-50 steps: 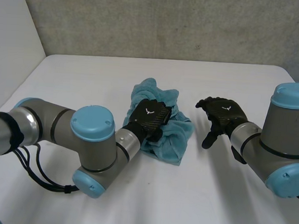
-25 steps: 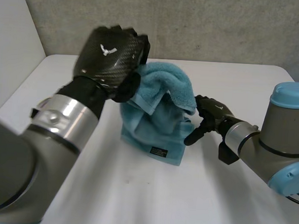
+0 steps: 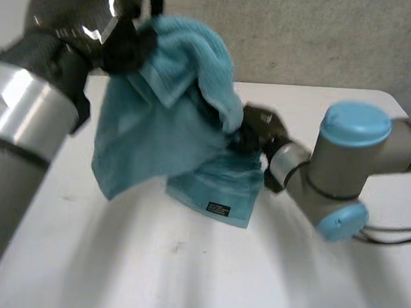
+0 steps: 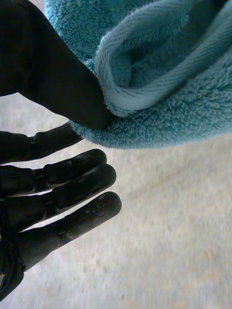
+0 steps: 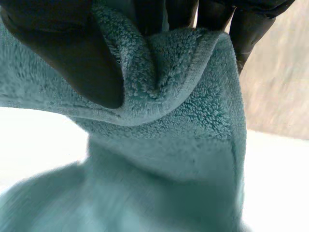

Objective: Fold the laundry

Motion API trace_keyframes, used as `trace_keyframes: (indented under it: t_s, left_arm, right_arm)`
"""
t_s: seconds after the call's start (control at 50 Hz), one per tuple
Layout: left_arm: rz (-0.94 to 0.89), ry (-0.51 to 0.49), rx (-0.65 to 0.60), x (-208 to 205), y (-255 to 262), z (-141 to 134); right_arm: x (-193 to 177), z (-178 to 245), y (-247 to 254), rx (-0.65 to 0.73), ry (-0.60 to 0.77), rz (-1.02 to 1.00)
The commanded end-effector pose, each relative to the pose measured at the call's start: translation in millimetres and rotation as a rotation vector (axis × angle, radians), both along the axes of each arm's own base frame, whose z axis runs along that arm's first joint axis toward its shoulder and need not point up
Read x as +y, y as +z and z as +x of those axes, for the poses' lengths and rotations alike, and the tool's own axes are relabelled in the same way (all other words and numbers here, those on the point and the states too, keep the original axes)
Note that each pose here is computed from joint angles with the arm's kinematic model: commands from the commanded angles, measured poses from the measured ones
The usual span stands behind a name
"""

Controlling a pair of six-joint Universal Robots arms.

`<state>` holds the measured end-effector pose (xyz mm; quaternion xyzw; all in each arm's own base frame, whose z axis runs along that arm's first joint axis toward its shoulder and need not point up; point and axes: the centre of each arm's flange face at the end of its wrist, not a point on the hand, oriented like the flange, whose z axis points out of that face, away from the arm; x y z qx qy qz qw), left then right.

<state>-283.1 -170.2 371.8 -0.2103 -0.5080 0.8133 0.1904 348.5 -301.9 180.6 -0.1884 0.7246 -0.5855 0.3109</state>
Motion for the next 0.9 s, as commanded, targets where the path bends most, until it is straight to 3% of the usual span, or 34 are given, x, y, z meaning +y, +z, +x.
trace_keyframes:
  t_s: [0.02,0.1,0.16,0.24,0.32,0.42,0.46,0.56,0.72,0.9]
  left_arm:
    - [-0.11,0.075,0.089,-58,48,3]
    - [-0.156,0.067,0.133,-71,67,-2]
    - [-0.146,0.083,0.127,-84,61,-4]
    - [-0.062,0.105,0.081,-97,29,-2]
    - [0.062,0.12,0.016,-106,-19,0]
    - [0.197,0.194,-0.048,-125,-70,21]
    - [0.245,0.226,-0.074,-132,-89,31]
    - [0.314,0.251,-0.106,-137,-115,40]
    - [0.432,0.272,-0.166,-136,-156,48]
    - [0.504,0.292,-0.2,-132,-176,56]
  right_arm:
    - [-13,-25,149,-0.102,-0.161,-0.414]
    - [6,-35,188,-0.14,-0.176,-0.509]
    - [20,-37,189,-0.104,-0.158,-0.514]
    - [49,-45,166,0.056,-0.088,-0.474]
    - [78,-49,113,0.299,0.042,-0.347]
    - [139,-50,47,0.576,0.325,-0.06]
    - [156,-47,34,0.613,0.407,0.019]
    - [163,-39,23,0.608,0.458,0.03]
    - [117,-46,33,0.425,0.272,-0.005]
    - [79,-77,32,0.321,0.095,-0.042]
